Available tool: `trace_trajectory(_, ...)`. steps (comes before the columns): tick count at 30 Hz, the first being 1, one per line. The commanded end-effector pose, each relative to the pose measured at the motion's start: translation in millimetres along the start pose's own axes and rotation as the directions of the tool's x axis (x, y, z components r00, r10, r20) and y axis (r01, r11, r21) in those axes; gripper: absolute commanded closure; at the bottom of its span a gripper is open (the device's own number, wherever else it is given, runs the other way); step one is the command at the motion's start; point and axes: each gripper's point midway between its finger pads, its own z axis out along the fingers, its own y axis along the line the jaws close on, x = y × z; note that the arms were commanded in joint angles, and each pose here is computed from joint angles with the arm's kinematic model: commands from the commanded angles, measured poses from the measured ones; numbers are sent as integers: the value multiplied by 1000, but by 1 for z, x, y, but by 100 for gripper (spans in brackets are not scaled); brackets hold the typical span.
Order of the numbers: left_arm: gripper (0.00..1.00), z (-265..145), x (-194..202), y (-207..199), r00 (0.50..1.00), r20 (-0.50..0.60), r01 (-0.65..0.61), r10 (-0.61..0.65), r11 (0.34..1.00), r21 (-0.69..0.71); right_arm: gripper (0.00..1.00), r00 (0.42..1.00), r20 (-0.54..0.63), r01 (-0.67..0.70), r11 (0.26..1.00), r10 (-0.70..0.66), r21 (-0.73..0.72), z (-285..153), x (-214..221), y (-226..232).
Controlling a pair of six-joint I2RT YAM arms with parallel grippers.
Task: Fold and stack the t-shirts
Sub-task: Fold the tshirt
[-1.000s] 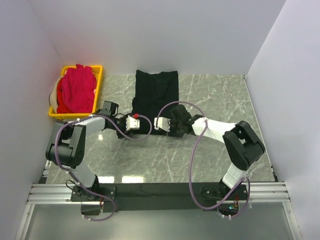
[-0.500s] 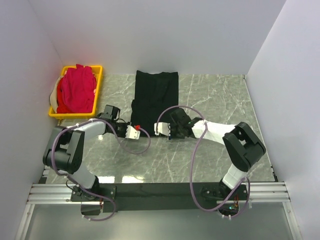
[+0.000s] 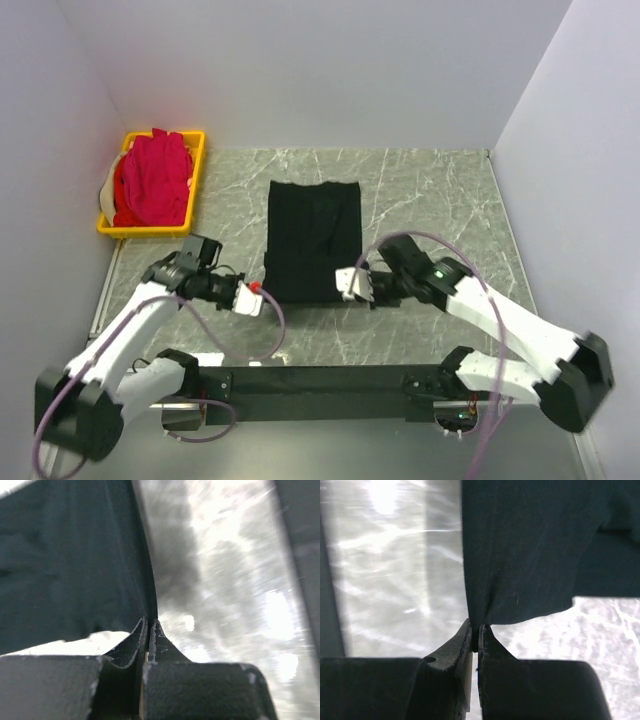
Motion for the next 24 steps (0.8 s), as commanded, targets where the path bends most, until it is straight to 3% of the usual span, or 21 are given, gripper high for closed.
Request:
trace_trajectory(1, 99, -12, -29, -49, 990, 84, 110, -117, 990, 91, 100, 1000, 5, -6, 993, 6, -119, -29, 10, 57)
trace_trajectory(7, 99, -28, -56, -65, 978, 118, 160, -173, 981, 110, 100, 999, 33, 37, 997, -34, -70, -43, 5, 61)
trace_trajectory(11, 100, -34, -68, -42, 958, 125, 248, -257, 965, 82, 100, 999, 19, 26, 999, -25, -22, -44, 0, 41)
trace_trajectory(18, 100, -52, -70, 62, 948, 156, 288, -277, 956, -54, 100, 1000, 8, -6, 999, 6, 43, -52, 4, -25)
trace_trajectory(24, 99, -48, -42, 165, 916, 180, 380, -359, 919, -103, 100, 1000, 3, -25, 998, 25, 61, -42, 9, -110)
